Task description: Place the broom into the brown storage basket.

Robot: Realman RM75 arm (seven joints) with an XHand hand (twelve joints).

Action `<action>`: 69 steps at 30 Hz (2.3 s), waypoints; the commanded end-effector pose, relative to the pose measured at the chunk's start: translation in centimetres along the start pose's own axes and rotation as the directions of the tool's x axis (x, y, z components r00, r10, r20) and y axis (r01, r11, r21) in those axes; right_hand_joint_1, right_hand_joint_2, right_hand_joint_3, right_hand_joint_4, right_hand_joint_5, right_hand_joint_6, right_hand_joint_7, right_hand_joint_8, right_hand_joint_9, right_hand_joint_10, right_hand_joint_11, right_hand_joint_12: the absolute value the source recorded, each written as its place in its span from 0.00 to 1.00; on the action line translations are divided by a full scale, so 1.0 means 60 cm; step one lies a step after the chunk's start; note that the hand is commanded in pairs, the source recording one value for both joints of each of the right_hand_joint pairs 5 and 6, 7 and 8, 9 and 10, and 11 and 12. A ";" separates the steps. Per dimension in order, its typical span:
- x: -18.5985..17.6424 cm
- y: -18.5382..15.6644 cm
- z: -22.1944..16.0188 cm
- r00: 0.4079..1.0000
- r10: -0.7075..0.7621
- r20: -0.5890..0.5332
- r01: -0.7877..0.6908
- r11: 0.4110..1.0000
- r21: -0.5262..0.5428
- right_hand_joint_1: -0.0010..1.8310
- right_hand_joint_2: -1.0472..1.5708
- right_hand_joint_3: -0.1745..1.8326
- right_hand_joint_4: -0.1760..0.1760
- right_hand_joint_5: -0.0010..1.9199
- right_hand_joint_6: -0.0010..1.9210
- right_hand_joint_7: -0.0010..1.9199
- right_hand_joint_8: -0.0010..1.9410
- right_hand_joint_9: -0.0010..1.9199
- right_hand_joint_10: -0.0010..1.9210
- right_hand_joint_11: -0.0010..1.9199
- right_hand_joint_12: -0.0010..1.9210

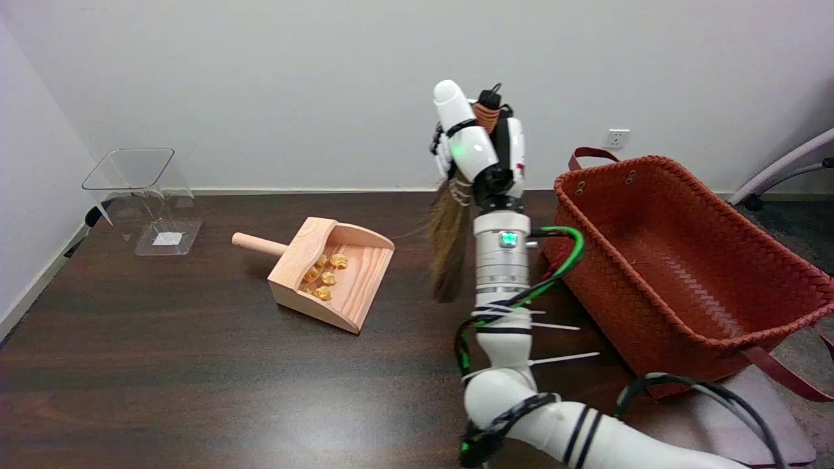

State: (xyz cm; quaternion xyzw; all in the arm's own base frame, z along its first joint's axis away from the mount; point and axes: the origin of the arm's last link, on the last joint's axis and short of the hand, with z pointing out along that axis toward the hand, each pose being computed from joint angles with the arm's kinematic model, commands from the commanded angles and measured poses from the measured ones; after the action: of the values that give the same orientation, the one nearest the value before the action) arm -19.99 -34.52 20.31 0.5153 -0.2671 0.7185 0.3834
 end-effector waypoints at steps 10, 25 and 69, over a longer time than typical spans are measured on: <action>0.172 -0.107 0.042 0.960 -0.252 -0.120 0.269 0.949 0.162 0.43 1.00 0.19 0.50 1.00 1.00 0.96 0.95 1.00 1.00 1.00 1.00; 0.245 -0.146 0.076 0.909 -0.342 -0.239 0.398 0.882 0.252 0.43 1.00 0.27 0.50 1.00 1.00 0.99 0.98 1.00 1.00 1.00 1.00; 0.398 0.005 0.042 0.740 -0.660 -0.131 0.648 0.751 -0.127 0.42 1.00 0.17 0.50 1.00 1.00 0.93 0.92 1.00 1.00 1.00 1.00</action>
State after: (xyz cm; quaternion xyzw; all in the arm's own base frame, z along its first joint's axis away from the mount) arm -16.69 -29.27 41.69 0.5145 -0.0059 0.6456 0.5643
